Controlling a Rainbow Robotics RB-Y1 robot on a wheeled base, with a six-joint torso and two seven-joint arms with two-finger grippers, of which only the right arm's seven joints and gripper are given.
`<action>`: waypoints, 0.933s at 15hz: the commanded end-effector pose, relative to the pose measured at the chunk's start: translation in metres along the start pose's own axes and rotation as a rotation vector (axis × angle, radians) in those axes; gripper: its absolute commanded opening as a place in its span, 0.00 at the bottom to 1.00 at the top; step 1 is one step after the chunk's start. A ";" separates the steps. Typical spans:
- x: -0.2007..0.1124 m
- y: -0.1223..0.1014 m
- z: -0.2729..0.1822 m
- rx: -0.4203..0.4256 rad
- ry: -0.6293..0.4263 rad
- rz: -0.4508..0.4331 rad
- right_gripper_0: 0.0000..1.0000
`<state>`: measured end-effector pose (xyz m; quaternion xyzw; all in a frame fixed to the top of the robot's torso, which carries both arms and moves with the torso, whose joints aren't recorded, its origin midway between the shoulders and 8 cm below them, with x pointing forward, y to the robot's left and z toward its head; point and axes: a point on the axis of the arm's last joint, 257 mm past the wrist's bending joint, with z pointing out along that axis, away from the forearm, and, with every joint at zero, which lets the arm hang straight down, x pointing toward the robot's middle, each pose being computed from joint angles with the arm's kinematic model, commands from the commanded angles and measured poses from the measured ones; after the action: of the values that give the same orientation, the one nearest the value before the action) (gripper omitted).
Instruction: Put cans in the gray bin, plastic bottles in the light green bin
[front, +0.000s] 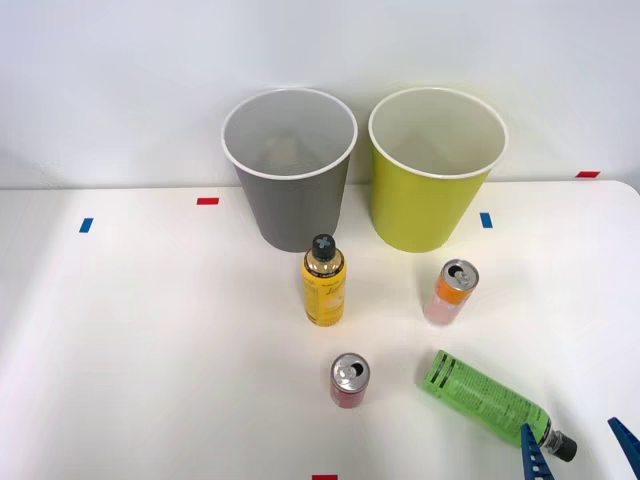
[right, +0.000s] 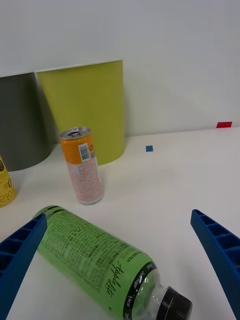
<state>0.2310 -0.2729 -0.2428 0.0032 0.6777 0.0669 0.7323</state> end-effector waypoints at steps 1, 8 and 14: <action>0.000 0.000 0.000 0.000 0.000 0.000 1.00; 0.000 0.000 0.000 0.000 0.000 0.000 1.00; 0.000 0.000 0.000 0.000 0.000 0.000 1.00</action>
<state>0.2310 -0.2729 -0.2428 0.0032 0.6777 0.0669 0.7323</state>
